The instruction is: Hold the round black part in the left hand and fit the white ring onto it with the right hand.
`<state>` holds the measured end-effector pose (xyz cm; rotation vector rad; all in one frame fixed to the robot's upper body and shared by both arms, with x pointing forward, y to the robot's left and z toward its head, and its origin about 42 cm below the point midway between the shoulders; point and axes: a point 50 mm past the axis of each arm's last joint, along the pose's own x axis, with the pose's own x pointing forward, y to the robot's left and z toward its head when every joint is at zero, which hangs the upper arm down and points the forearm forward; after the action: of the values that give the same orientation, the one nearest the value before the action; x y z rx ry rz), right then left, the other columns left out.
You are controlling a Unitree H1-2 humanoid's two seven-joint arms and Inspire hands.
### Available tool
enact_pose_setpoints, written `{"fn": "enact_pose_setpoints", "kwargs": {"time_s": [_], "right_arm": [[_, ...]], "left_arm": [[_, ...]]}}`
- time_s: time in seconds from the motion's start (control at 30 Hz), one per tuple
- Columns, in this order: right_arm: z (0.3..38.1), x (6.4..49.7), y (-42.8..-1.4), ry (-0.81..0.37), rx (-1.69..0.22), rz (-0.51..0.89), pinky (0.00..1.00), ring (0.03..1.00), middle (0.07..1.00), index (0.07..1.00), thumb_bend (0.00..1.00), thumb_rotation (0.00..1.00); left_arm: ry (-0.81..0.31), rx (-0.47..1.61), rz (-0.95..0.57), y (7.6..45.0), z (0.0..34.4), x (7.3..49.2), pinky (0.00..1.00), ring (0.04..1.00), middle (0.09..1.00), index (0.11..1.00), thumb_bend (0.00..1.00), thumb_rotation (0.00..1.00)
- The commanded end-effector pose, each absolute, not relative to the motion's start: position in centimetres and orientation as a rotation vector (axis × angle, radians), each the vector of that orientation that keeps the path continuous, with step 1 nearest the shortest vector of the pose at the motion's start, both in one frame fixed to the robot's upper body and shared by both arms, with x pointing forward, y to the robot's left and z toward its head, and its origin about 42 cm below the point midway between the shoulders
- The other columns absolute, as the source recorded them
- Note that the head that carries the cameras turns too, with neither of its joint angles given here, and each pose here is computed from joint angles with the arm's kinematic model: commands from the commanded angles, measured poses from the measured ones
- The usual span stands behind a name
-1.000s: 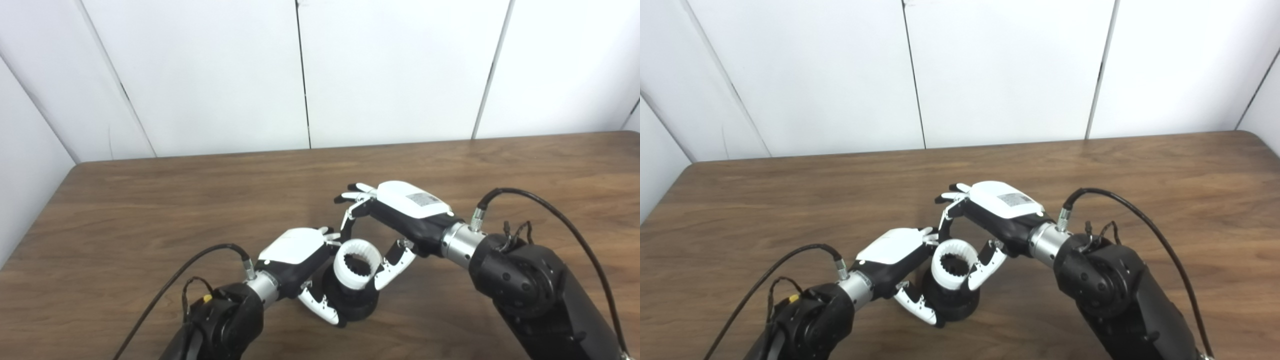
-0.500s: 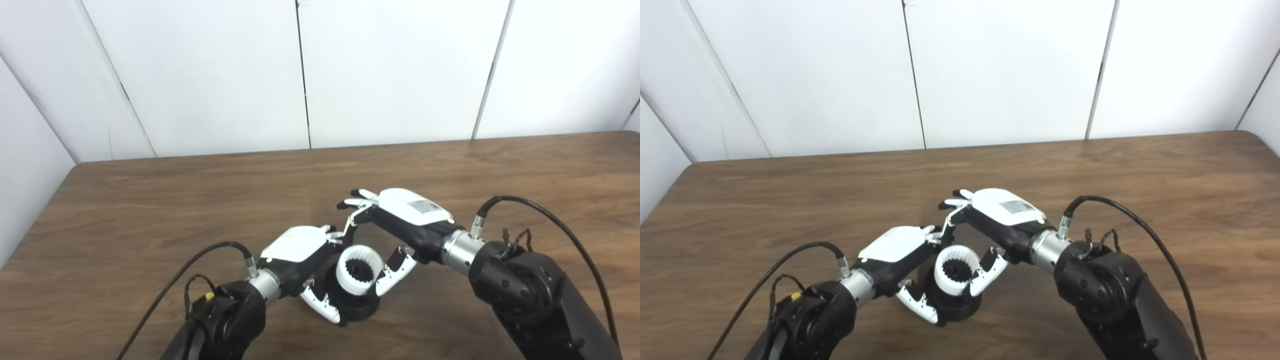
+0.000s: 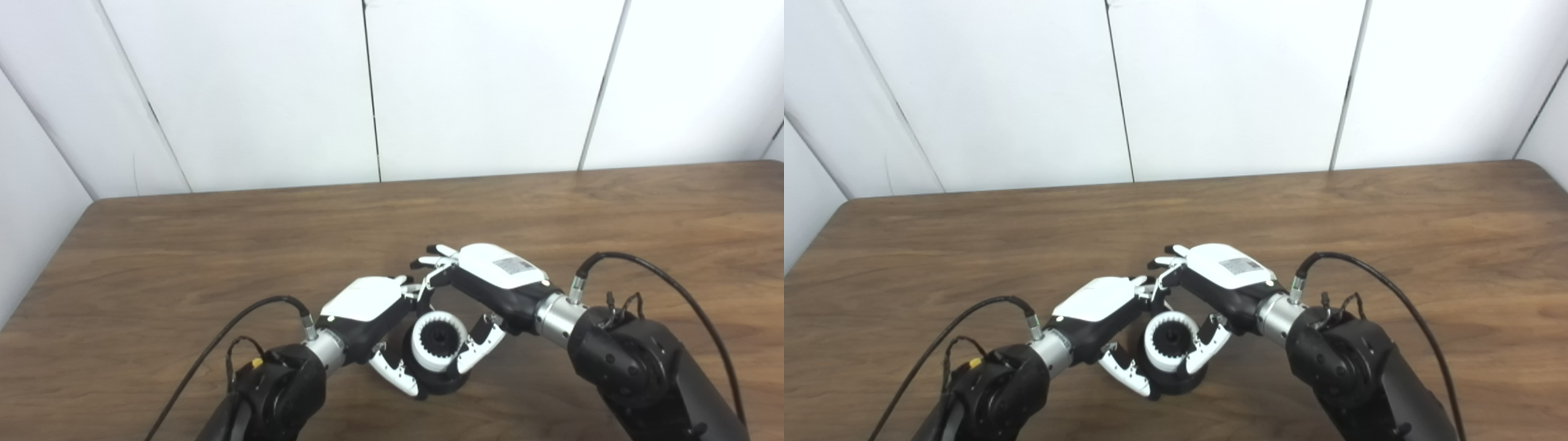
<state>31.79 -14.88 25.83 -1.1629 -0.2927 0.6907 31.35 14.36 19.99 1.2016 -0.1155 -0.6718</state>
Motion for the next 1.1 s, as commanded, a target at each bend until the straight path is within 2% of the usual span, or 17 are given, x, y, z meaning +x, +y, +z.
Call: {"fn": "enact_pose_setpoints", "kwargs": {"time_s": [0.0, 0.3, 0.6, 0.67, 0.73, 0.97, 1.07], "right_arm": [[27.28, 31.85, -14.12, -0.357, -1.164, 0.678, 0.90, 1.000, 0.918, 0.496, 0.52, 0.15], [27.79, 31.78, -13.78, -0.372, -1.159, 0.677, 0.89, 1.000, 0.916, 0.495, 0.52, 0.15], [27.50, 31.86, -14.01, -0.347, -1.162, 0.703, 0.90, 1.000, 0.914, 0.496, 0.52, 0.15], [27.44, 31.90, -14.05, -0.338, -1.162, 0.709, 0.89, 0.998, 0.914, 0.637, 0.70, 0.22], [27.38, 31.96, -14.12, -0.333, -1.160, 0.713, 0.88, 0.994, 0.912, 0.702, 0.80, 0.27], [27.35, 32.16, -14.49, -0.321, -1.154, 0.723, 0.88, 0.984, 0.909, 0.742, 0.90, 0.33], [27.37, 32.24, -14.62, -0.318, -1.154, 0.722, 0.88, 0.983, 0.910, 0.744, 0.91, 0.35]], "left_arm": [[-0.207, 1.223, -0.620, 14.02, 22.29, 31.96, 1.00, 1.000, 0.945, 0.720, 0.96, 0.26], [-0.215, 1.220, -0.624, 13.83, 22.22, 31.92, 1.00, 1.000, 0.943, 0.727, 0.96, 0.26], [-0.214, 1.234, -0.619, 13.61, 22.67, 31.97, 1.00, 1.000, 0.948, 0.779, 0.96, 0.26], [-0.210, 1.225, -0.617, 13.61, 22.71, 31.95, 1.00, 1.000, 0.949, 0.786, 0.97, 0.26], [-0.207, 1.221, -0.617, 13.62, 22.72, 31.92, 1.00, 1.000, 0.950, 0.782, 0.97, 0.26], [-0.201, 1.201, -0.608, 13.82, 22.56, 31.97, 1.00, 1.000, 0.940, 0.727, 0.96, 0.27], [-0.196, 1.197, -0.606, 13.85, 22.57, 32.00, 1.00, 1.000, 0.939, 0.718, 0.96, 0.27]]}}
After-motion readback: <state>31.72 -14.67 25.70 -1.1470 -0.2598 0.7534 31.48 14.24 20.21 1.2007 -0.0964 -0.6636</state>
